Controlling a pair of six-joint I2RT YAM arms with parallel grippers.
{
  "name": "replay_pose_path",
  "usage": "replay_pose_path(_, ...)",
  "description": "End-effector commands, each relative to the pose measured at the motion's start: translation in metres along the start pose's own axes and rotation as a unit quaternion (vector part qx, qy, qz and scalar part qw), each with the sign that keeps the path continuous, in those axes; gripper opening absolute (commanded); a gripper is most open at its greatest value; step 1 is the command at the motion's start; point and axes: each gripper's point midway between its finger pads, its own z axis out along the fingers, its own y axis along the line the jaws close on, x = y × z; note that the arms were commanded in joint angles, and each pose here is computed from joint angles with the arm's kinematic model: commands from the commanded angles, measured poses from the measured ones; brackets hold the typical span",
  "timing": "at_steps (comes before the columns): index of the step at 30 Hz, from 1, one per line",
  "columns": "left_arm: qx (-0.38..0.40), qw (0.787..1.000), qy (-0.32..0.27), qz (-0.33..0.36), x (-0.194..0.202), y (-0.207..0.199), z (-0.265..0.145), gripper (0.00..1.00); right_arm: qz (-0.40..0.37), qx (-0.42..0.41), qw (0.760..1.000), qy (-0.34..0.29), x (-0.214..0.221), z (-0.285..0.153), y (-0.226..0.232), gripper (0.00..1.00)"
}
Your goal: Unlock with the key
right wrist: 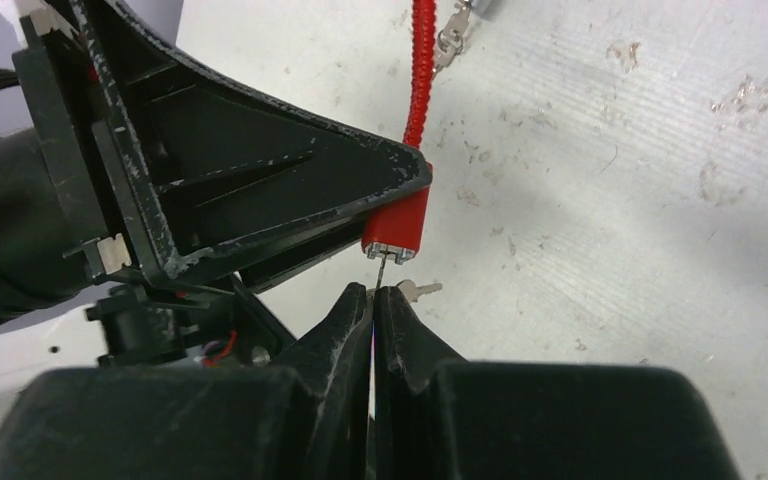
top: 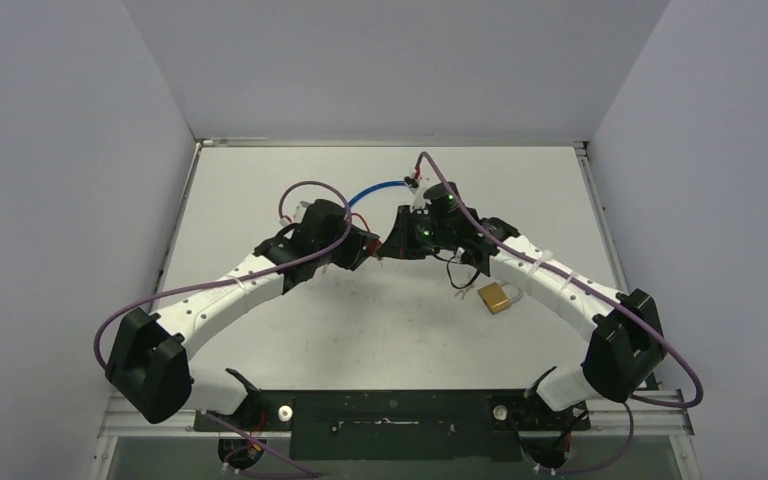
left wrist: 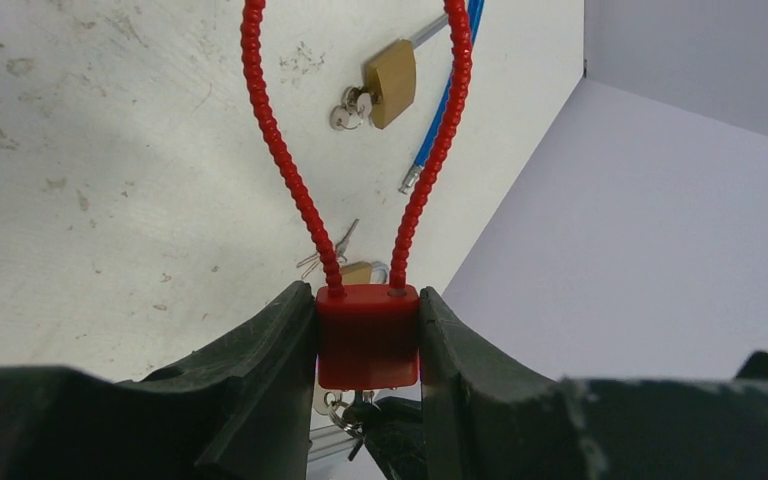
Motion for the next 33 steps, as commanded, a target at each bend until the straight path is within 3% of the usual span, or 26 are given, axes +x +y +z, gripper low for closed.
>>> replay_pose_path(1,0.081,0.992,0.099,-0.021,0.041,-0.05,-0.029,0.0,-0.116,-0.014,0.989,-0.094,-0.022,0.019,0.021,0.0)
replay_pose_path(6,0.085,0.991,0.101,-0.035,0.039,-0.053,-0.033,0.0,-0.142,0.016,0.984,-0.111,-0.019,0.023,0.011,0.0)
replay_pose_path(11,0.093,0.989,0.105,-0.055,0.039,-0.053,-0.036,0.0,-0.107,0.111,0.982,-0.112,-0.027,0.026,-0.017,0.0)
replay_pose_path(13,0.099,0.987,0.106,-0.066,0.037,-0.054,-0.037,0.0,-0.117,0.087,0.983,-0.113,-0.025,0.026,-0.007,0.0)
replay_pose_path(16,0.102,0.986,0.107,-0.075,0.034,-0.055,-0.037,0.0,-0.134,-0.058,0.981,-0.132,-0.022,0.02,0.037,0.0)
replay_pose_path(18,0.104,0.985,0.11,-0.082,0.034,-0.055,-0.037,0.0,-0.144,-0.078,0.978,-0.128,-0.015,0.019,0.044,0.0)
replay_pose_path(23,0.117,0.981,0.117,-0.105,0.029,-0.06,-0.042,0.0,-0.206,0.015,0.969,-0.134,-0.013,0.029,0.013,0.0)
replay_pose_path(28,0.126,0.978,0.122,-0.117,0.027,-0.064,-0.044,0.0,-0.231,0.019,0.961,-0.151,-0.016,0.029,0.007,0.0)
replay_pose_path(33,0.135,0.975,0.132,-0.115,0.029,-0.069,-0.049,0.0,-0.172,0.048,0.975,-0.132,-0.021,0.04,-0.005,0.04)
